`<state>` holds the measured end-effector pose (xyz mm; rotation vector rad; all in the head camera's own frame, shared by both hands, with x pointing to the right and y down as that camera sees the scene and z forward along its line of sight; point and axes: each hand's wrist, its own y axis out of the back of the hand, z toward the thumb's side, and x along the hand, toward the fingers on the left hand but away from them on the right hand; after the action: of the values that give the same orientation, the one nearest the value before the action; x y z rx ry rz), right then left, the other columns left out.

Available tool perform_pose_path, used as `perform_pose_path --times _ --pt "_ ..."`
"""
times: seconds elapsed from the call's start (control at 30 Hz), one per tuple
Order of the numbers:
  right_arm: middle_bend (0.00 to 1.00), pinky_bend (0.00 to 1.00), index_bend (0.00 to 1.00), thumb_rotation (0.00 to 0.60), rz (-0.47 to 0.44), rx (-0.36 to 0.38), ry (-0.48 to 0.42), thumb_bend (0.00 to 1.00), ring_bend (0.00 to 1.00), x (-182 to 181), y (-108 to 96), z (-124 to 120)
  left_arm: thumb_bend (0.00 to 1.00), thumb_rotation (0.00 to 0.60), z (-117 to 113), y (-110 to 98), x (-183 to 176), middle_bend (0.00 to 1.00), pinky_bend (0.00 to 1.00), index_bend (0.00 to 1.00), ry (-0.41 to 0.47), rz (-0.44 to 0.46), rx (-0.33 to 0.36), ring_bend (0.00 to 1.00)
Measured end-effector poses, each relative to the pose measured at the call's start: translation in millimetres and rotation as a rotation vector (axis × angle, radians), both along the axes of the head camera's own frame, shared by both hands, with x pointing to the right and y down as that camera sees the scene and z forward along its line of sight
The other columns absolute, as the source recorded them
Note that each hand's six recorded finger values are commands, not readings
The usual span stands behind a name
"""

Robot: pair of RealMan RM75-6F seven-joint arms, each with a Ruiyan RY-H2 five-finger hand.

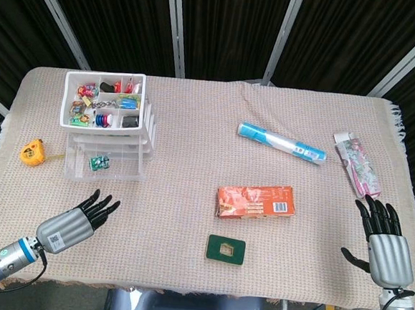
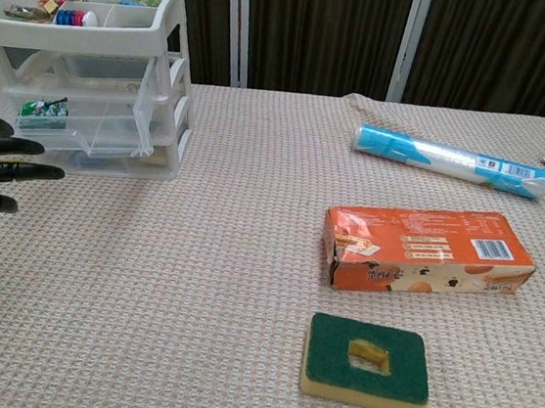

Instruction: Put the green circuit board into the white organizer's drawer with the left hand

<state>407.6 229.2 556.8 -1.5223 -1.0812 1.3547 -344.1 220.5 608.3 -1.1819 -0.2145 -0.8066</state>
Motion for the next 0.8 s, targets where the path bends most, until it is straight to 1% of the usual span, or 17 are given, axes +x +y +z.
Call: perform_pose_path --times 0.07,0.23,0.37,0.63,0.8 --pt "0.0 0.0 0.08 0.6 0.0 0.0 0.0 0.0 0.0 0 0 0 1.0 0.6 7 0 -3 0.0 0.07 0.25 -0.031 0.013 -0.007 0.0" --pt "0.0 0.0 0.08 0.6 0.002 -0.001 0.0 0.0 0.0 0 0 0 1.0 0.6 21 -3 -9 0.0 0.05 0.21 -0.099 0.042 0.0 0.0" --pt "0.0 0.0 0.08 0.6 0.001 -0.001 0.0 0.0 0.0 0 0 0 1.0 0.6 29 -10 -11 0.0 0.05 0.21 -0.133 0.032 0.021 0.0" --pt "0.0 0.0 0.08 0.6 0.001 0.002 0.0 0.0 0.0 0 0 0 1.0 0.6 36 -16 -6 0.0 0.05 0.21 -0.153 0.017 0.021 0.0" --pt "0.0 0.0 0.08 0.6 0.0 0.005 0.0 0.0 0.0 0 0 -1 1.0 0.6 39 -24 -4 0.0 0.05 0.21 -0.161 0.0 0.033 0.0"
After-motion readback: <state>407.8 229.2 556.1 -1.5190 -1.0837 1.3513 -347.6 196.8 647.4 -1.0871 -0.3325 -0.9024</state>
